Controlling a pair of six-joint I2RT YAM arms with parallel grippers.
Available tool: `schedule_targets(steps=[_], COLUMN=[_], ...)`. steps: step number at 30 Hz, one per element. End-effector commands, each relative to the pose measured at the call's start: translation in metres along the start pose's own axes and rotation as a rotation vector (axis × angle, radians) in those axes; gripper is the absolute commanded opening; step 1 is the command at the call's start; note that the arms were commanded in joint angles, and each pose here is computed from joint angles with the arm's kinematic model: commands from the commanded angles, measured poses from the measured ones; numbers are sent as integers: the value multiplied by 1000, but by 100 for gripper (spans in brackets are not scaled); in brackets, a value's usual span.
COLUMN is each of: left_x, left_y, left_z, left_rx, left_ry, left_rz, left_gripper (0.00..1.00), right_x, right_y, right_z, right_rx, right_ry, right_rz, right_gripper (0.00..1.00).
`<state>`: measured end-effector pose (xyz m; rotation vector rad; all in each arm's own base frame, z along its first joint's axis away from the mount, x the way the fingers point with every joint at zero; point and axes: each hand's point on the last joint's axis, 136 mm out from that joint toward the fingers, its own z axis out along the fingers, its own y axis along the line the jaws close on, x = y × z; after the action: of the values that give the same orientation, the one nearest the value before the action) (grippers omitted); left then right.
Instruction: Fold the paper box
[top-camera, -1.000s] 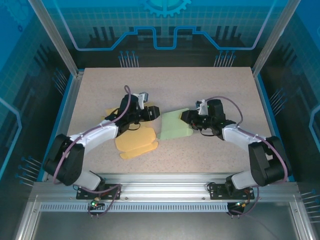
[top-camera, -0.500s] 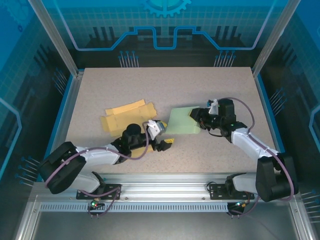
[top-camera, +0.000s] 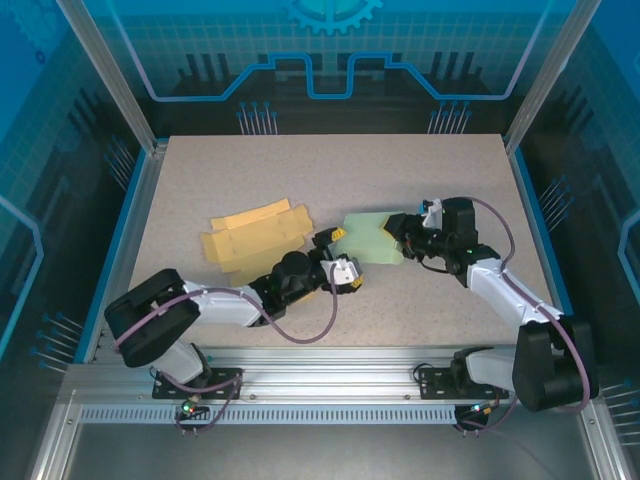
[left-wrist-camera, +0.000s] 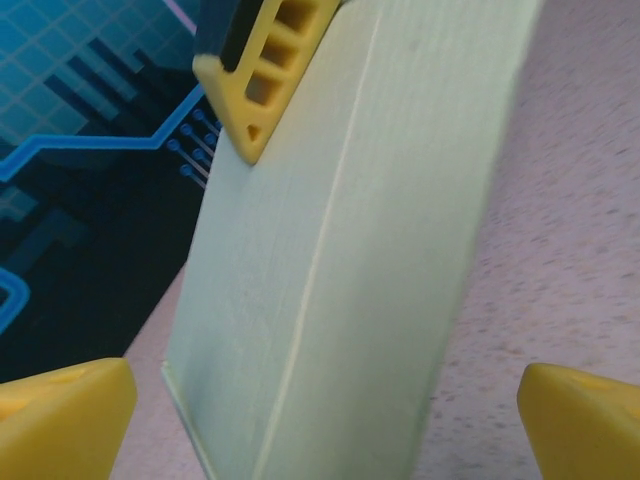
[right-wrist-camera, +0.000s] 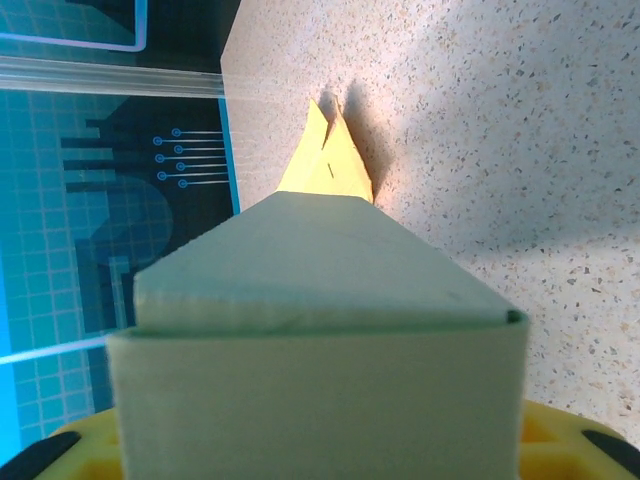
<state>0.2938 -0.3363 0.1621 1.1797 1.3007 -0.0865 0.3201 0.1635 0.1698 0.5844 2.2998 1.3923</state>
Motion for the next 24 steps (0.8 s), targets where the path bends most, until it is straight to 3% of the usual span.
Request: schedule_targets(steps=[1, 10, 15, 24], left_x=[-6, -1, -7, -7], left_y=[26, 40, 47, 44], left_z=[14, 31, 30, 25], left_rx=[-129, -246, -314, -278], left_ry=[30, 94, 86, 108], left_rz=[89, 179, 210, 218], left_gripper=[99, 89, 69, 50], right_x=[3, 4, 3, 2], right_y=[4, 4, 0, -6], right_z=[-5, -7, -5, -4], right_rx=[-23, -21, -9, 20], right_ry=[11, 3, 5, 3], right_rz=[17, 21, 23, 15], right_gripper=[47, 48, 48, 54])
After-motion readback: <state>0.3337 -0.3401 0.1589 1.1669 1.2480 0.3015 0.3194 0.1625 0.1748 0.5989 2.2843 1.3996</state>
